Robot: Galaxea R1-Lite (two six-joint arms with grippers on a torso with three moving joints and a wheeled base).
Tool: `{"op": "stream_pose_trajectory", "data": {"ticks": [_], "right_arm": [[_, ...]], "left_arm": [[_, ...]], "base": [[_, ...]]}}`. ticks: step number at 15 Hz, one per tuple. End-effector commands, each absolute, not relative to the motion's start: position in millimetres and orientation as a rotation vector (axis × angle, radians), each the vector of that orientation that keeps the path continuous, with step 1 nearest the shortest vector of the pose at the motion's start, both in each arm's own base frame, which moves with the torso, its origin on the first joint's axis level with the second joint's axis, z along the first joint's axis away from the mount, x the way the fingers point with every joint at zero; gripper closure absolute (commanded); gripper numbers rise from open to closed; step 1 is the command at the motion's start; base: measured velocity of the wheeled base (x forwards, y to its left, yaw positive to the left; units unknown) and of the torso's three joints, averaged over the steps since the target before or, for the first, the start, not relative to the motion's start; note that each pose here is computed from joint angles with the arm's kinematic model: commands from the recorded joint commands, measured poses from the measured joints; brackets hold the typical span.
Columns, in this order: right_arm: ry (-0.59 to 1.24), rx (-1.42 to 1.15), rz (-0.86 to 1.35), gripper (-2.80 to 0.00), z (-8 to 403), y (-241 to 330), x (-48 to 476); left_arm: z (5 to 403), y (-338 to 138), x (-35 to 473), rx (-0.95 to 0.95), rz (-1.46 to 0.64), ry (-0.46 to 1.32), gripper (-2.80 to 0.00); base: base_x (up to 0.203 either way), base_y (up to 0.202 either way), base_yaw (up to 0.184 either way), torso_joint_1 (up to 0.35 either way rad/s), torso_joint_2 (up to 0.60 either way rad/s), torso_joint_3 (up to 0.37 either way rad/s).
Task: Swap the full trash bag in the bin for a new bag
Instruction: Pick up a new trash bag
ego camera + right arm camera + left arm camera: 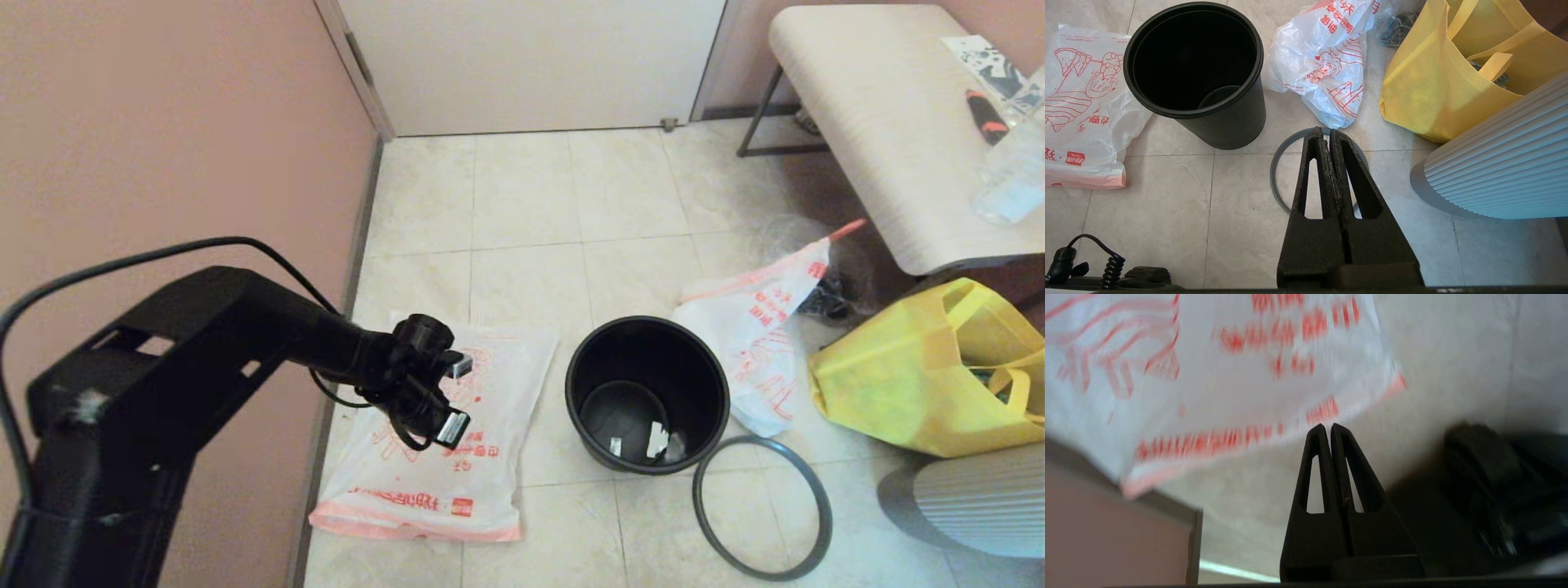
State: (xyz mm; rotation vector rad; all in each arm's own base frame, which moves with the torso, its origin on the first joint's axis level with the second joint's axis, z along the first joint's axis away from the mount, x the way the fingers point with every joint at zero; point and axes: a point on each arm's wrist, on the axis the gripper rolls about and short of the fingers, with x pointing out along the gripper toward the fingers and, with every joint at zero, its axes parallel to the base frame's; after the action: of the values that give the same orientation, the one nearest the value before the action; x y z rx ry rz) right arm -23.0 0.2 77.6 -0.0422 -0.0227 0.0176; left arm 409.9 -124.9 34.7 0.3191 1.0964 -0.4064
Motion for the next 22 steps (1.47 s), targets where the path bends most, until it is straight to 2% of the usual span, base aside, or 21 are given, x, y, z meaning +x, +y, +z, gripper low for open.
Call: {"op": "stream_pose_trajectory", "data": {"ticks": [1, 4, 7, 8, 12, 16, 19, 22], "right_arm": [[-0.011, -0.043, 0.018, 0.00, 75, 0, -22], [-0.011, -0.043, 0.019, 0.00, 75, 0, -22], [-0.011, -0.043, 0.018, 0.00, 75, 0, -22], [-0.011, -0.043, 0.019, 0.00, 75, 0, -22], [-0.011, -0.043, 0.019, 0.00, 75, 0, -22], [-0.013, -0.043, 0.019, 0.00, 75, 0, -22], [-0.012, -0.043, 0.019, 0.00, 75, 0, -22], [-0.011, -0.043, 0.020, 0.00, 75, 0, -22]], "left_arm": [[-5, -138, 433, 0.332, -0.417, 1.146, 0.00], [-21, -155, 453, 0.349, -0.435, 1.189, 0.00], [-44, -167, 447, 0.376, -0.459, 1.261, 0.00], [-51, -169, 447, 0.380, -0.461, 1.261, -2.80], [-70, -177, 459, 0.385, -0.445, 1.136, -2.80], [-63, -180, 460, 0.379, -0.448, 1.106, -2.80], [-68, -185, 461, 0.431, -0.386, 1.076, -2.80], [-85, -199, 466, 0.486, -0.291, 0.958, -2.80]], "base": [[0.000, 0.000, 0.000, 0.000, 0.00, 0.000], [0.000, 0.000, 0.000, 0.000, 0.00, 0.000], [0.000, 0.000, 0.000, 0.000, 0.00, 0.000], [0.000, 0.000, 0.000, 0.000, 0.00, 0.000], [0.000, 0.000, 0.000, 0.000, 0.00, 0.000], [0.000, 0.000, 0.000, 0.000, 0.00, 0.000], [0.000, 0.000, 0.000, 0.000, 0.00, 0.000], [0.000, 0.000, 0.000, 0.000, 0.00, 0.000]]}}
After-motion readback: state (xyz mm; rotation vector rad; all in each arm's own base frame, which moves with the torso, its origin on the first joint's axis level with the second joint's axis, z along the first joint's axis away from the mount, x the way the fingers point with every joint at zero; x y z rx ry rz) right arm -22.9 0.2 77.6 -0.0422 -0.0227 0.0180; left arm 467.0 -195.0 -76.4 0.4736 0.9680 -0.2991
